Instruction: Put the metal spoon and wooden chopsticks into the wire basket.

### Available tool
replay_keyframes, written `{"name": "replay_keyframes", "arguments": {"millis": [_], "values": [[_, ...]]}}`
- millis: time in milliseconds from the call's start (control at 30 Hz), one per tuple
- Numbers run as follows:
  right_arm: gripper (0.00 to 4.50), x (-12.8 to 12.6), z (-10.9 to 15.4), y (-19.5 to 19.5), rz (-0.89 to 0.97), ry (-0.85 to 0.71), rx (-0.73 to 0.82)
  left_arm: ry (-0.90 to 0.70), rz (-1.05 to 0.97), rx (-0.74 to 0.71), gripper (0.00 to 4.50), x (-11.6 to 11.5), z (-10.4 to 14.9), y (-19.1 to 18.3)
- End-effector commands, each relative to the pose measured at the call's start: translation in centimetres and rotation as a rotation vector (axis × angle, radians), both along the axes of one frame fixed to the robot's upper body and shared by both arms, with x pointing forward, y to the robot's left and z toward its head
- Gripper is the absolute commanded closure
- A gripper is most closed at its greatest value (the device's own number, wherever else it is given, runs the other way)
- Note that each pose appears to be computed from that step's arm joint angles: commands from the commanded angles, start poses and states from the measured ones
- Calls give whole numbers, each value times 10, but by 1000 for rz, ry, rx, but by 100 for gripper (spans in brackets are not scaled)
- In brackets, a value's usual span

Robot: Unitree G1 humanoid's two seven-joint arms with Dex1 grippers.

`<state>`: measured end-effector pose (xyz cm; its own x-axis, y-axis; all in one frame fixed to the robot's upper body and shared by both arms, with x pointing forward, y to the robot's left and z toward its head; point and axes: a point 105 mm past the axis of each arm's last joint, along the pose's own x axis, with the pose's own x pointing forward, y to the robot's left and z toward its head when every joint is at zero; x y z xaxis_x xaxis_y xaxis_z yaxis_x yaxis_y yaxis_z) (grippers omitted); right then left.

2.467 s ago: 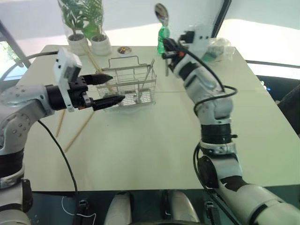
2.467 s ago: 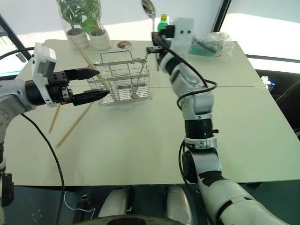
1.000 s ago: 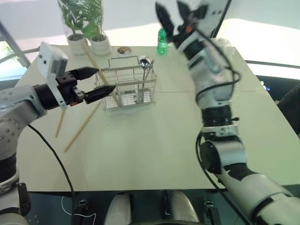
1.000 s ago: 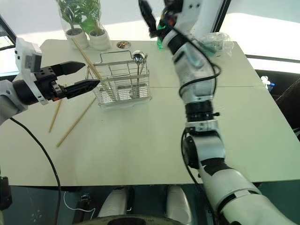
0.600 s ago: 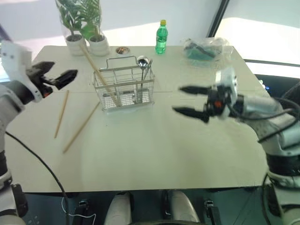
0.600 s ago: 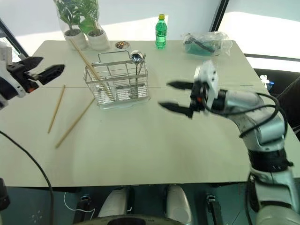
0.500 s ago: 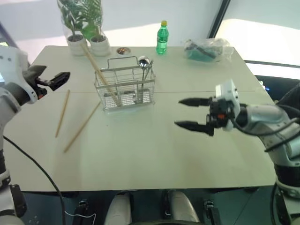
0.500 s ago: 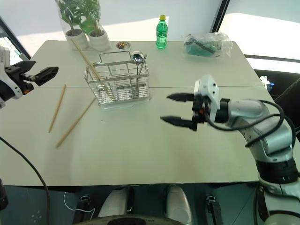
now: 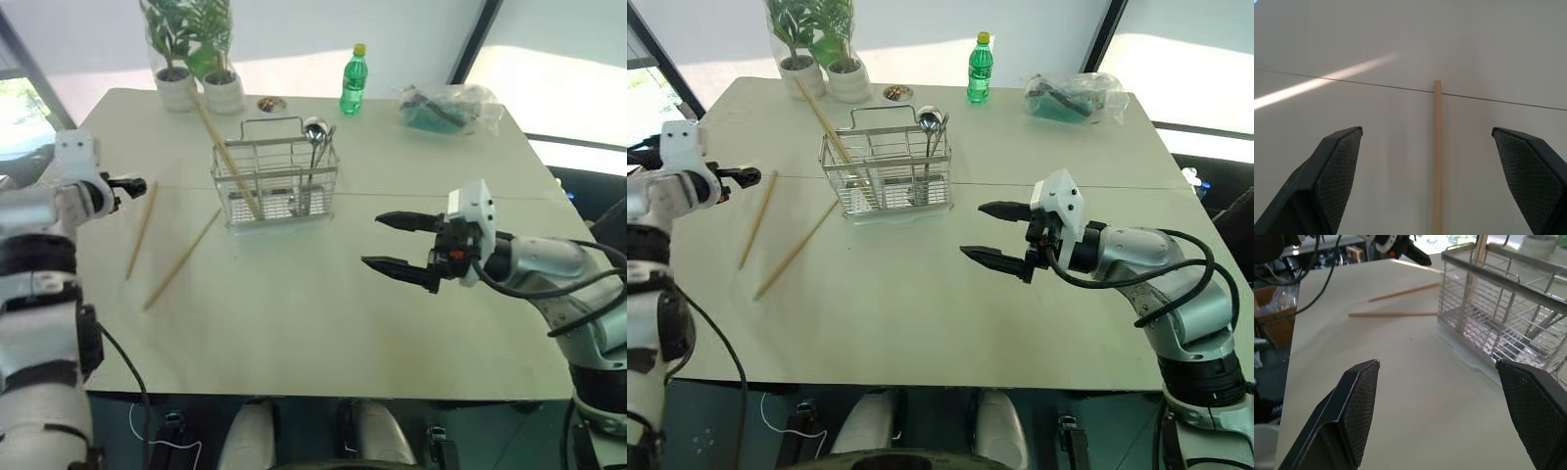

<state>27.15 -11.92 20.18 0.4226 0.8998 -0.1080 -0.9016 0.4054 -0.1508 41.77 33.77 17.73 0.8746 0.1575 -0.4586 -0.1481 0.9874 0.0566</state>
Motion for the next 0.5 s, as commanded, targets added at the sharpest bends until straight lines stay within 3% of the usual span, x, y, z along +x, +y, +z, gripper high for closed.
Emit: {"name": "replay_keyframes", "arguments": {"millis": [33, 500], "values": [[58, -4, 12, 1, -16, -48, 24, 51, 5, 20, 0, 4, -4, -2], [58, -5, 15, -13, -127, -40, 61, 147, 110, -52, 0, -1, -33, 1]]}}
